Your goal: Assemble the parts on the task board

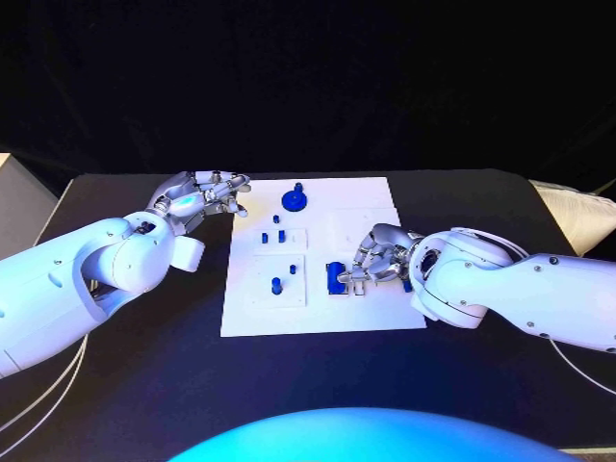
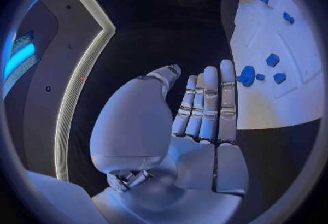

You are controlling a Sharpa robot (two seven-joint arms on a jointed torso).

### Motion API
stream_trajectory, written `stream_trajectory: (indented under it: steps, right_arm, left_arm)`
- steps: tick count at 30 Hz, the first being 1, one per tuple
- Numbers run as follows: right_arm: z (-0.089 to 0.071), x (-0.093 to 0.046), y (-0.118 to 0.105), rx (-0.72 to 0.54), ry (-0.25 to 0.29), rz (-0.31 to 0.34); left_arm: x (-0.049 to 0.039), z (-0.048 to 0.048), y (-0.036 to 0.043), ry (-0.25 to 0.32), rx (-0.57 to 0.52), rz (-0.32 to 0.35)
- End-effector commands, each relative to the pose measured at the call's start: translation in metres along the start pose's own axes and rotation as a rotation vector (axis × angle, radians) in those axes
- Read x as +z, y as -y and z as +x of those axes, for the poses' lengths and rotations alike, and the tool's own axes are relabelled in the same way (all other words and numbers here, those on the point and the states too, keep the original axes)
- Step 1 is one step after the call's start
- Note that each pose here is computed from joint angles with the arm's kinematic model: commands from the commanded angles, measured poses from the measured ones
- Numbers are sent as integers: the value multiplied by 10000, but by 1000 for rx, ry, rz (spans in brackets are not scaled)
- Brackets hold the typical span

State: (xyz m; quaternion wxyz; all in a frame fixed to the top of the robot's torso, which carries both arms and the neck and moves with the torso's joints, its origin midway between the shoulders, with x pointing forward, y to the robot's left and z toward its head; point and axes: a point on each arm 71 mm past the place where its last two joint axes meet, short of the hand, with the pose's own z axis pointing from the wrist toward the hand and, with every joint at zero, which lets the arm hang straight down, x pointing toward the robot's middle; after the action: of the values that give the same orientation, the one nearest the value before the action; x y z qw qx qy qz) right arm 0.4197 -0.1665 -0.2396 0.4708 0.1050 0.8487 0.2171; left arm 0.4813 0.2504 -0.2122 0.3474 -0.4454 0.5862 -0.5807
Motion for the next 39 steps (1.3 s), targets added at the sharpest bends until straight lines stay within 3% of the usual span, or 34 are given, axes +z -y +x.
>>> stream_trajectory:
  steps: [1,18,32,39]
  right_arm:
    - [33,19,-13,-25,-14,-10]
    - [75,43,-9,-55,-4,-9]
    - [43,-47,-72,-4,79,-79]
    - [67,-61,-78,-29,52,-89]
  left_arm:
    - [4,15,6,-5,-7,5]
    - [-4,-1,6,1,-4,1]
    - [-2,-12,1,3,-3,0]
    - [-1,-7,0,1,-3,-2]
